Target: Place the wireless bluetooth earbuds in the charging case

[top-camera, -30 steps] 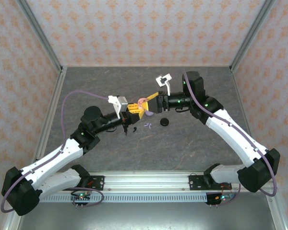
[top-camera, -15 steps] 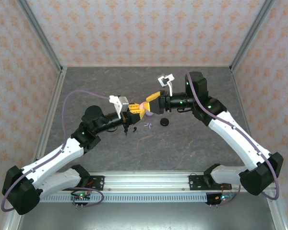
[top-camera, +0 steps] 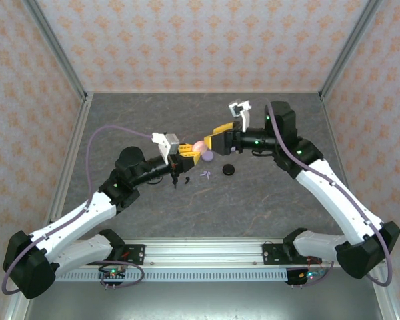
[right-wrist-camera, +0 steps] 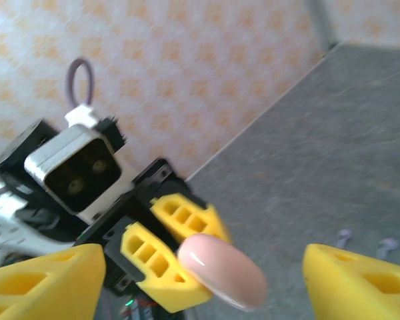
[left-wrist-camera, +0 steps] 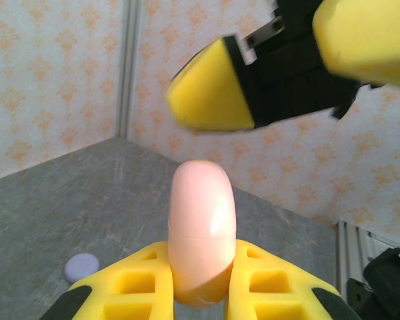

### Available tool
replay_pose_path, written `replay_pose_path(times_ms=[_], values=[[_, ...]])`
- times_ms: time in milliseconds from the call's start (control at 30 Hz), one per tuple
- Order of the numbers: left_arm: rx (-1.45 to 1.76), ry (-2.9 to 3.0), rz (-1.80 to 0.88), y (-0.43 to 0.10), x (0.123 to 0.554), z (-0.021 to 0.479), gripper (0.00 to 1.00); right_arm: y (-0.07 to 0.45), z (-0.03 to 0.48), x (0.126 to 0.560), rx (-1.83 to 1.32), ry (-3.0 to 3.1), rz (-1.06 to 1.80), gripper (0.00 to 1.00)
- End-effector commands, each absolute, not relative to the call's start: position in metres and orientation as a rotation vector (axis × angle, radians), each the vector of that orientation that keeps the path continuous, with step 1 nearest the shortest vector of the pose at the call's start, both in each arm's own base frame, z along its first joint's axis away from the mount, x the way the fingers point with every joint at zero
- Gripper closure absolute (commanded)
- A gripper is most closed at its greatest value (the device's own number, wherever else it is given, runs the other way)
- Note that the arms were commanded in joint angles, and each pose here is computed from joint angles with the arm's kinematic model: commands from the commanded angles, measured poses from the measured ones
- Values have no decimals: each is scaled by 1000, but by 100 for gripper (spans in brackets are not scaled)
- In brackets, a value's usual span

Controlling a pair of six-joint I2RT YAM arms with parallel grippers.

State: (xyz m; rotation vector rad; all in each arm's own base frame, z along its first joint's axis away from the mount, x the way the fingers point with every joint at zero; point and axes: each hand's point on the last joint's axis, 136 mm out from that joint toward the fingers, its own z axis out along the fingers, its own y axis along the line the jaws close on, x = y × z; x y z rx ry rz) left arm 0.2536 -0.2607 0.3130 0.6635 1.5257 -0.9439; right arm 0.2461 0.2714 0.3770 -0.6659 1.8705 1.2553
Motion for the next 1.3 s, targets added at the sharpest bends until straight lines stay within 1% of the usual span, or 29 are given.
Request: replay_pose_path(times_ms=[0,133,200,400,500,600,800,1033,1100,1167,1267], values=[[585,1607,-825,-250,275,304,100,233,381,274,-432,1857,1014,17],[474,1752,-786,-236,305,276,100,202,357,292,-235,1909,843,10],[394,1809,-778,-225,322,261,100,192,345,296,-168,1935,795,9],[194,2018,-744,-196,371,205,100,176,307,301,-57,2038,702,9],[117,2146,-752,-187,394,169,100,175,298,301,-46,2059,698,9],[35,2227,-794,-181,415,146,100,176,293,300,-44,2070,699,9],[-23,2367,-805,-184,443,106,100,173,282,298,-41,2109,672,9],[-86,2453,-839,-188,458,67,100,168,273,294,-25,2137,651,9],[-106,2471,-861,-190,460,57,97,169,273,295,-24,2140,655,9],[-120,2483,-878,-192,460,51,92,169,272,295,-26,2142,653,9],[-140,2498,-879,-191,460,43,80,168,271,296,-31,2151,639,9]])
